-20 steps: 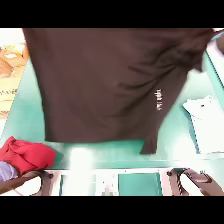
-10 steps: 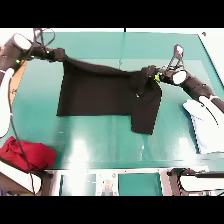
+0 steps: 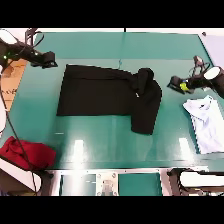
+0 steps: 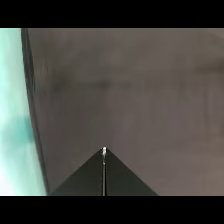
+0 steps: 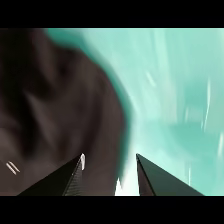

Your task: Fold the shirts.

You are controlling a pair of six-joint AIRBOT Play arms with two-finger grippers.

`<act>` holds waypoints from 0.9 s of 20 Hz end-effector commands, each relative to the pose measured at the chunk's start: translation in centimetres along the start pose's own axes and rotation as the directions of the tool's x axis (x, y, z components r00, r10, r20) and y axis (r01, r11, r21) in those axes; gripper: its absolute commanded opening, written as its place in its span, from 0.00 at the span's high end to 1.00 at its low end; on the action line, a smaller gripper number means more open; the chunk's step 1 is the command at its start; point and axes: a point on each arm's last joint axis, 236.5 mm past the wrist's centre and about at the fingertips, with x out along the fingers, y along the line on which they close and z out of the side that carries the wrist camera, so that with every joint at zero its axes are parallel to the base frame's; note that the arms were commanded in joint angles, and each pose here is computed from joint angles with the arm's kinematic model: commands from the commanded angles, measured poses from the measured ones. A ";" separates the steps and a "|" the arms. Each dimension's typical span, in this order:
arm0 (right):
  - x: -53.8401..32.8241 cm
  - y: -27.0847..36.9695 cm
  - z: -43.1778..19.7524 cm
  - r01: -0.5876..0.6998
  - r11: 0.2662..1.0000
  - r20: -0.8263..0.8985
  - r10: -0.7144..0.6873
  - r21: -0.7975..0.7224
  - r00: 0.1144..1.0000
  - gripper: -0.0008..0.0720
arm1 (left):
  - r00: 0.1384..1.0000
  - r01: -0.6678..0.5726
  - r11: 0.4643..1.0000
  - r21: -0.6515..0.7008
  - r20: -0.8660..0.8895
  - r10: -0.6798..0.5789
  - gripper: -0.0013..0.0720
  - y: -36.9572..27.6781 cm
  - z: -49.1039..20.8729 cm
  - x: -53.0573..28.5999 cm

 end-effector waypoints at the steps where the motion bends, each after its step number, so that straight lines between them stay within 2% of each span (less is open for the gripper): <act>1: 2.2 -1.5 -5.1 -0.066 0.996 -0.162 0.074 0.056 0.984 0.45 | 0.983 0.029 0.999 -0.040 -0.181 -0.035 0.96 0.1 -4.3 -1.3; 6: 6.9 2.3 -5.2 -0.292 0.941 -0.159 0.319 0.169 0.934 0.45 | 0.957 0.045 0.996 -0.077 -0.282 -0.065 0.96 -0.8 -6.9 -2.2; 7: 7.3 2.7 -5.1 -0.317 0.931 -0.152 0.344 0.180 0.926 0.56 | 0.961 0.040 0.996 -0.084 -0.268 -0.061 0.96 -0.9 -7.0 -2.3; 8: 7.5 2.6 -5.2 -0.316 0.931 -0.155 0.345 0.183 0.926 0.76 | 0.962 0.036 0.995 -0.095 -0.265 -0.060 0.96 -0.7 -7.4 -2.3; 10: 7.3 2.6 -5.4 -0.331 0.934 -0.167 0.351 0.139 0.921 0.97 | 0.956 0.030 0.990 -0.138 -0.285 -0.068 0.96 -0.1 -9.2 -2.5; 14: 3.4 1.4 -5.1 -0.365 0.916 -0.168 0.391 0.167 0.905 0.97 | 0.958 0.000 0.974 -0.226 -0.280 -0.065 0.96 1.7 -13.2 -3.2; 17: -0.8 0.8 -6.2 -0.330 0.923 -0.141 0.360 0.200 0.922 0.97 | 0.964 -0.038 0.956 -0.292 -0.264 -0.042 0.95 3.1 -16.4 -3.4; 18: -1.8 1.0 -7.2 -0.318 0.925 -0.143 0.350 0.207 0.926 0.97 | 0.959 -0.048 0.950 -0.309 -0.280 -0.042 0.72 3.3 -17.7 -3.0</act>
